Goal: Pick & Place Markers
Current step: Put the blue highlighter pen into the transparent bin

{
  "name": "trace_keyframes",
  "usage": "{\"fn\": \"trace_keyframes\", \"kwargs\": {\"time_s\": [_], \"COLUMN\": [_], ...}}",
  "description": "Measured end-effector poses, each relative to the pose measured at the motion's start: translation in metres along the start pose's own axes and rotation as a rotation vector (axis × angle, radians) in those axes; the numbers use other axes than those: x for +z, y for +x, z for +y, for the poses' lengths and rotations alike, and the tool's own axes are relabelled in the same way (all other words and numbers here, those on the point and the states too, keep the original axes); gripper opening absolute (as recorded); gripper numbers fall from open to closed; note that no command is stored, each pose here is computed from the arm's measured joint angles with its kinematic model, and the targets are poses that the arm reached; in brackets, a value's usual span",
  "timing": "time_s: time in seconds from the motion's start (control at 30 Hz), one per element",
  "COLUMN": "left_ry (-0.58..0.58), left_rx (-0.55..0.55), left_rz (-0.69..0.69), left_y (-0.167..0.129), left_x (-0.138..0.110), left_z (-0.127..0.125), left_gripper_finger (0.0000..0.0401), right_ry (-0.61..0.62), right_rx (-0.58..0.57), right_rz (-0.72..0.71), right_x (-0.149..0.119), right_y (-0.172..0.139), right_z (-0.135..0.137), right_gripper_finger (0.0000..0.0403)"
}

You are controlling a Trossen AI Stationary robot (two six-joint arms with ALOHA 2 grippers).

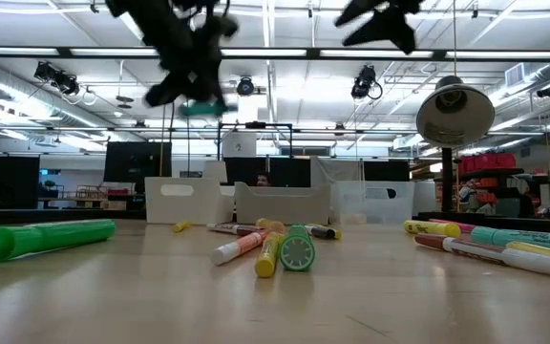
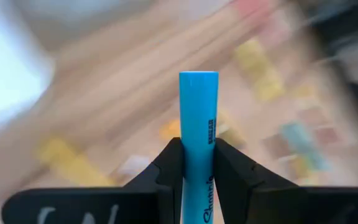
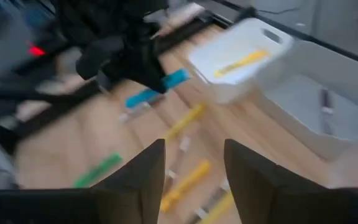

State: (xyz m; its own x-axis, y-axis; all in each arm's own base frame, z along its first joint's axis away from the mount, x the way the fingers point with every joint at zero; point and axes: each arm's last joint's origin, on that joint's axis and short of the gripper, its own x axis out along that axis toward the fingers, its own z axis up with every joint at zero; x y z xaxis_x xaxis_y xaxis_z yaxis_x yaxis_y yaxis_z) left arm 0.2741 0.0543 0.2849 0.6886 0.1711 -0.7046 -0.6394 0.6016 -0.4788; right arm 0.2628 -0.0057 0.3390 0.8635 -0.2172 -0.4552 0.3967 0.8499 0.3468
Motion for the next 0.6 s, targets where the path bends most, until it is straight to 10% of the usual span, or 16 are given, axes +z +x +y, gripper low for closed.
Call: {"fn": "trace_keyframes", "kwargs": {"time_s": [0.23, 0.6], "left_ry": [0.148, 0.234], "left_rx": [-0.391, -0.509], "left_rz": [-0.278, -0.474], "left_y": [-0.039, -0.059], "left_x": [0.043, 0.062], "left_z": [-0.038, -0.053], "left_gripper_finger": [0.0069, 0.007], "right_ry": [0.042, 0.07], "right_rx": [0.274, 0.337], "right_rz": [-0.161, -0.323], "right_x": [0.017, 0.017], "right_y": [0.039, 0.08], "right_z": [0.016, 0.025], "right_gripper_finger": [0.0243, 0.0281]}}
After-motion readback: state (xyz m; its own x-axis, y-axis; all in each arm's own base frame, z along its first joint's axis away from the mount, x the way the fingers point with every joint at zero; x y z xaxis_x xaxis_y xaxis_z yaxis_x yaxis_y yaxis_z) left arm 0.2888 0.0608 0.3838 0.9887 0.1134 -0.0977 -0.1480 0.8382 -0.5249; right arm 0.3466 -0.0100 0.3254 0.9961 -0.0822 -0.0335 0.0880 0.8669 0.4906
